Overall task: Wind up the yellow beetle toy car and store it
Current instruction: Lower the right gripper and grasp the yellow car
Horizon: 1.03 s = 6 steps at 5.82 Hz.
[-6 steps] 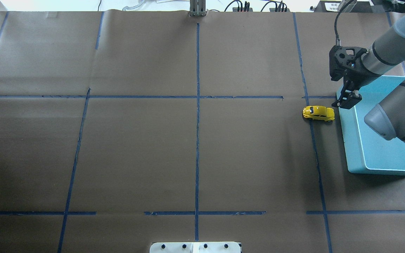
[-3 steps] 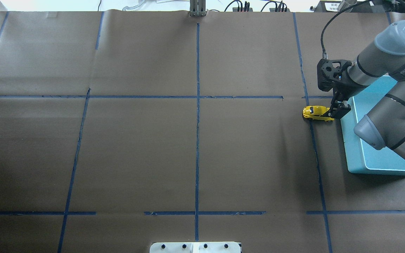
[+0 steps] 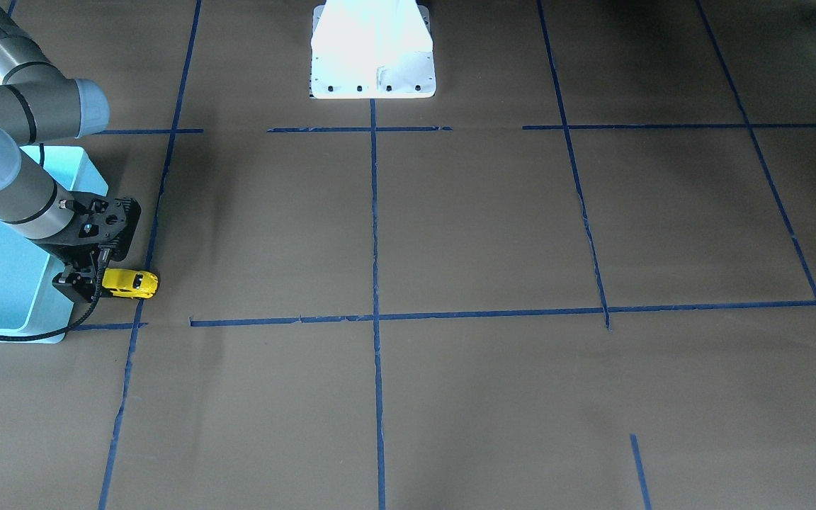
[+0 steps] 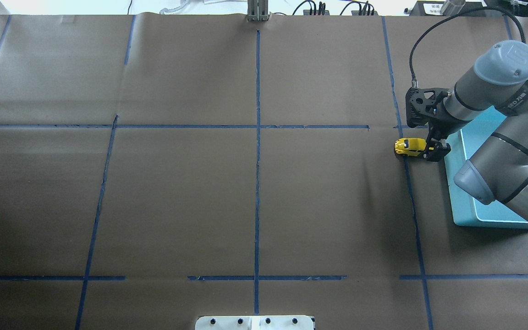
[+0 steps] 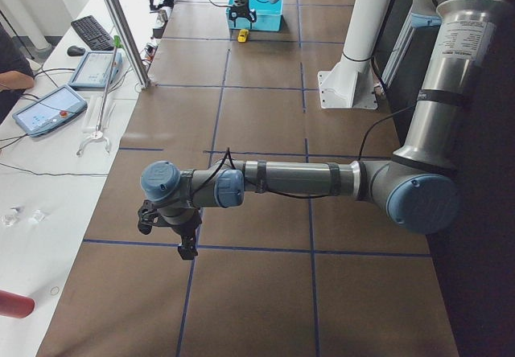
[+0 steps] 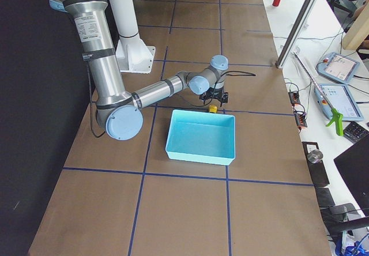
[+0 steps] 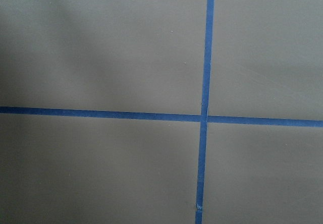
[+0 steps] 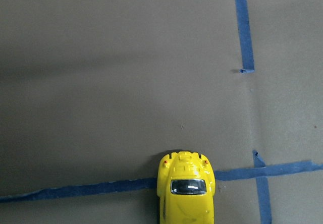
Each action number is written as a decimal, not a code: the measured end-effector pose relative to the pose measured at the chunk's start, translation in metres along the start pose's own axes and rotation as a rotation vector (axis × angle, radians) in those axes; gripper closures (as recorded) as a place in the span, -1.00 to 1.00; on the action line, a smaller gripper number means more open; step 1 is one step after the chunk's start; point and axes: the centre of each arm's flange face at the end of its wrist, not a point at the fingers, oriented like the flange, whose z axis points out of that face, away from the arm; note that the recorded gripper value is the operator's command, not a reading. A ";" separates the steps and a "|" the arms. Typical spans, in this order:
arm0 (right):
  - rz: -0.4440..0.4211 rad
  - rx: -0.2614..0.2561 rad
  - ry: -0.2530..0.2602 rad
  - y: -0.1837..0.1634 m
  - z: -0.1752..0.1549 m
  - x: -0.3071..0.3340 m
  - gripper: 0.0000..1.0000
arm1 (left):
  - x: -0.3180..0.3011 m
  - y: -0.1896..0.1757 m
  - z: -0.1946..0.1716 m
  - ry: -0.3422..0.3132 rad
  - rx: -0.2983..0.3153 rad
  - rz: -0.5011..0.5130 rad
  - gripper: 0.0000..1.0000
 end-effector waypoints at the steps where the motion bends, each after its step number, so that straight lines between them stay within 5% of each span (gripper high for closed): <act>1: -0.003 -0.009 -0.003 0.000 0.008 -0.001 -1.00 | 0.000 0.000 0.000 0.001 0.000 0.000 -1.00; 6: -0.017 0.010 0.000 0.016 0.046 0.005 -1.00 | 0.001 0.000 -0.001 0.001 0.003 0.001 -1.00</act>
